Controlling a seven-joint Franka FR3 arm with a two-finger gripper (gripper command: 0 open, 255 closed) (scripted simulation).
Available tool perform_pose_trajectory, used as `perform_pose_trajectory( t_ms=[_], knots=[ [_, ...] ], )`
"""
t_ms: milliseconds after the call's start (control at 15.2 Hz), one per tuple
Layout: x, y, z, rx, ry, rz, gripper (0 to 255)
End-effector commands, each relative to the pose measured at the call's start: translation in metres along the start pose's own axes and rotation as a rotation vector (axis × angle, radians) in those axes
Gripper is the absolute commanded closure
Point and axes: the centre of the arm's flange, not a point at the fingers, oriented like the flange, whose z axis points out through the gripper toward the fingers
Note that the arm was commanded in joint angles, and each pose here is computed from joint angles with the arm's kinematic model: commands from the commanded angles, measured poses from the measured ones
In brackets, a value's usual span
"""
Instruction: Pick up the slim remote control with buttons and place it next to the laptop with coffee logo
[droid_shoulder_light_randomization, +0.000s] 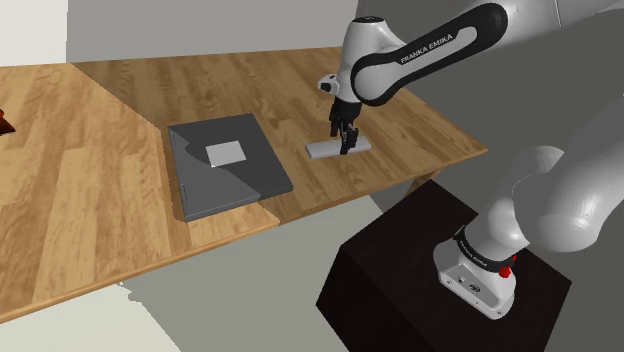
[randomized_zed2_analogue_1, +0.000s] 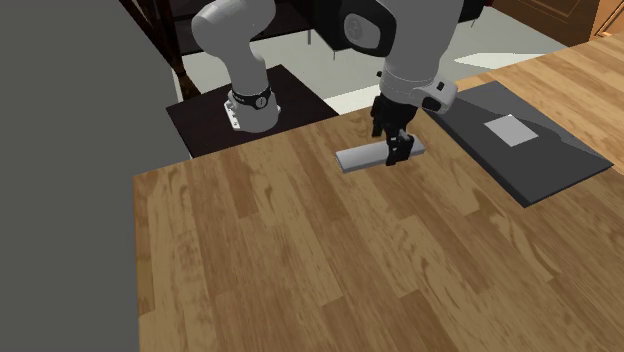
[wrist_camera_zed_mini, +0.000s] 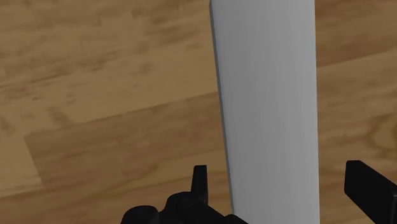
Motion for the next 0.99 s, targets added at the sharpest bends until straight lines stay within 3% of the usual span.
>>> perform_pose_trajectory(
  t_ms=[0, 132, 396, 924],
  knots=[
    [0.000, 0.000, 0.000, 0.000, 0.000, 0.000, 0],
    [0.000, 0.000, 0.000, 0.000, 0.000, 0.000, 0],
    [0.000, 0.000, -0.050, 0.000, 0.000, 0.000, 0],
    [0.000, 0.000, -0.050, 0.000, 0.000, 0.000, 0]
  ],
)
